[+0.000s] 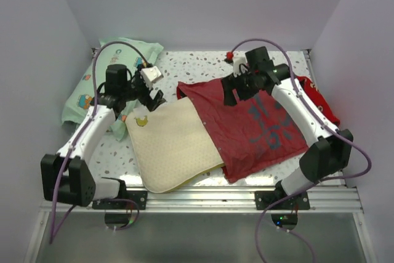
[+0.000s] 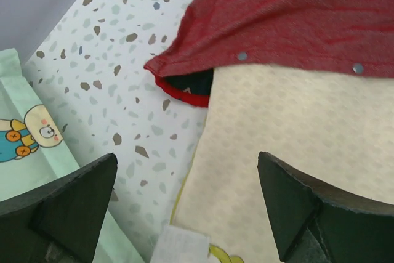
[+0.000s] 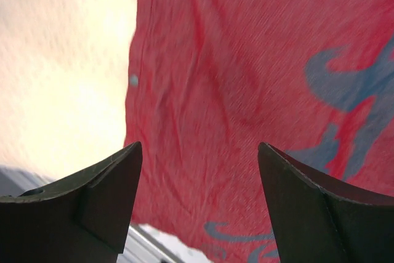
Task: Put the pillow into the pillowcase
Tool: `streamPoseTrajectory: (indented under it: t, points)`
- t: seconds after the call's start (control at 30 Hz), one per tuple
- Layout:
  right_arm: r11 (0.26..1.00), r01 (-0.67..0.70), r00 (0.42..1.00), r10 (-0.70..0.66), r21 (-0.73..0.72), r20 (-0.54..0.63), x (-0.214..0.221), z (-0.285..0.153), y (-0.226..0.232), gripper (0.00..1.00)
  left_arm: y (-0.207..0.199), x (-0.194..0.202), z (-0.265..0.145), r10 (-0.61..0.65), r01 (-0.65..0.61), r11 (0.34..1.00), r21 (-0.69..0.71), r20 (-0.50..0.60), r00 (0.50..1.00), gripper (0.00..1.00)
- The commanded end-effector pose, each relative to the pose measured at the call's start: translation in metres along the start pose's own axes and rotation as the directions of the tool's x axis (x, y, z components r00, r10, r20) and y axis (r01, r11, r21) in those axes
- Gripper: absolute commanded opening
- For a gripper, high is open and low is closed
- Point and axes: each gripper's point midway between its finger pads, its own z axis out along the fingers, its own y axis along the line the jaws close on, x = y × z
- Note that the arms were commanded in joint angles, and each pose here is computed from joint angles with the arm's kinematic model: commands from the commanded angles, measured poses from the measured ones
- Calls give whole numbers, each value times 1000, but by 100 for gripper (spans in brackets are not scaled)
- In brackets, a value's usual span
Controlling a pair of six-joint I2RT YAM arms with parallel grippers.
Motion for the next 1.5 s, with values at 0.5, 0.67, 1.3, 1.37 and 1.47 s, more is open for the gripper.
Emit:
streamPoseTrajectory:
  t: [0.5, 0.67, 1.3, 1.37, 1.47]
  points:
    - [995, 84, 963, -69, 48, -259, -4, 169, -40, 77, -130, 91, -34, 241, -211, 966, 150, -219, 946, 100]
    - [998, 57, 978, -53, 14, -202, -33, 131, -21, 77, -160, 62, -13, 219, -181, 967, 182, -220, 951, 100]
    - [902, -428, 899, 420, -51, -122, 135, 57, -22, 77, -229, 80, 70, 153, -170, 985, -8, -393, 907, 100]
    - [887, -459, 875, 442, -53, -195, 151, 73, -21, 77, -235, 86, 79, 159, -166, 986, 20, -415, 896, 100]
    - [867, -493, 849, 462, -70, -258, 169, 87, -17, 74, -243, 89, 85, 164, -154, 986, 59, -432, 887, 100]
